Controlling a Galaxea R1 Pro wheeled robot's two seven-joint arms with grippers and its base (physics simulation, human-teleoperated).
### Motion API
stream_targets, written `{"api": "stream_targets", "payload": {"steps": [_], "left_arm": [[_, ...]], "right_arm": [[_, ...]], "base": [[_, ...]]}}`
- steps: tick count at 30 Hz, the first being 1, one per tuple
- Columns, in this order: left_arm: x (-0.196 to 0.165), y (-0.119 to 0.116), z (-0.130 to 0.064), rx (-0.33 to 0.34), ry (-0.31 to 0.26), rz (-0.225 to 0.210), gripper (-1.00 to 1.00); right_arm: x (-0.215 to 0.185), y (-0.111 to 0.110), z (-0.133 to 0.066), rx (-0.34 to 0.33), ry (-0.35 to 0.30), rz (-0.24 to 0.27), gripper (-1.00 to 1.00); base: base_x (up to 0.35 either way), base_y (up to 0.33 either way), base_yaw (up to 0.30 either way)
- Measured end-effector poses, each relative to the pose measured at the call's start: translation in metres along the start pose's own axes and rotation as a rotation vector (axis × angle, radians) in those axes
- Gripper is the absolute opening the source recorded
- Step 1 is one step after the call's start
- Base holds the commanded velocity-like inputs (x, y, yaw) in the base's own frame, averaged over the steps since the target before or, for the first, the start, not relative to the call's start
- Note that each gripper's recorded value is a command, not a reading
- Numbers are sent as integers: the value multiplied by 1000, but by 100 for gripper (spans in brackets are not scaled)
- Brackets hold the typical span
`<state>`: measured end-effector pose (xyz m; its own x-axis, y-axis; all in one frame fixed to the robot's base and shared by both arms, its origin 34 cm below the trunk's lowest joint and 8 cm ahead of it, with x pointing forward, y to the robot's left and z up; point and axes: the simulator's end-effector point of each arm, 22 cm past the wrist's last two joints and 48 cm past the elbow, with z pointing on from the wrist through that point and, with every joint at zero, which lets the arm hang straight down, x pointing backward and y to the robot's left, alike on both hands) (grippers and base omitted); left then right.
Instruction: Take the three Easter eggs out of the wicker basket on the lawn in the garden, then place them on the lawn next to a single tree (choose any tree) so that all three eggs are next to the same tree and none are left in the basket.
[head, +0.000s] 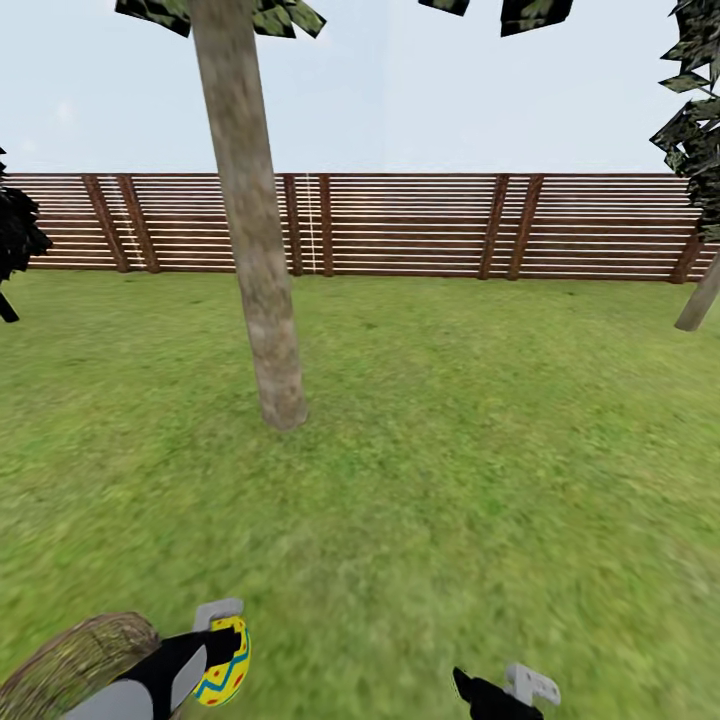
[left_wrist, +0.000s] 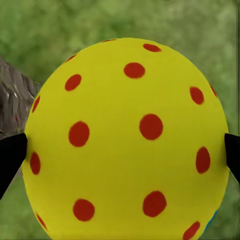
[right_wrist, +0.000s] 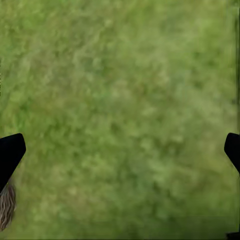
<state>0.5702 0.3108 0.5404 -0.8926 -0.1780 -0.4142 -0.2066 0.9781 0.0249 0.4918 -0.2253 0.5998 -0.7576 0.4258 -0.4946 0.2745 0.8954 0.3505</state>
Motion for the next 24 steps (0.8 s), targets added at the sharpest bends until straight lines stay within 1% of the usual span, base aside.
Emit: {"api": "stream_targets", "payload": {"steps": [2,5,6,7,8,15,19,22,23,24], "left_arm": [[0,0,0,1,-3,-1,-100],[-1,0,0,1,-6,0,-100],[-2,0,0,1,-15,1,-100],[-8,1,0,0,-46,-3,-100],[-6,2,0,-1,-49,-3,-100],[1,3,1,-2,-49,-2,-100],[4,2,1,-2,-61,1,-100],[5,2,1,-2,-57,-2,-100],[6,0,1,0,-54,-4,-100],[8,-10,1,12,-50,-5,-100]], "right_arm": [[-6,0,0,0,-29,-2,100],[-7,1,0,-2,-36,-2,100],[-7,1,0,-2,-36,-3,100],[-7,1,0,-1,-36,-4,100],[-7,1,0,-1,-36,-4,100],[-6,0,0,1,-36,-2,100],[-7,1,0,0,-40,-4,100],[-7,1,0,0,-41,-4,100],[-7,0,0,1,-41,-3,100],[-7,0,0,1,-40,-3,100]], "base": [[258,-140,0],[298,-58,0],[286,-194,0],[284,-207,0],[283,-213,0],[281,-221,0],[280,-223,0],[280,-223,0],[280,-225,0],[280,-226,0]]}}
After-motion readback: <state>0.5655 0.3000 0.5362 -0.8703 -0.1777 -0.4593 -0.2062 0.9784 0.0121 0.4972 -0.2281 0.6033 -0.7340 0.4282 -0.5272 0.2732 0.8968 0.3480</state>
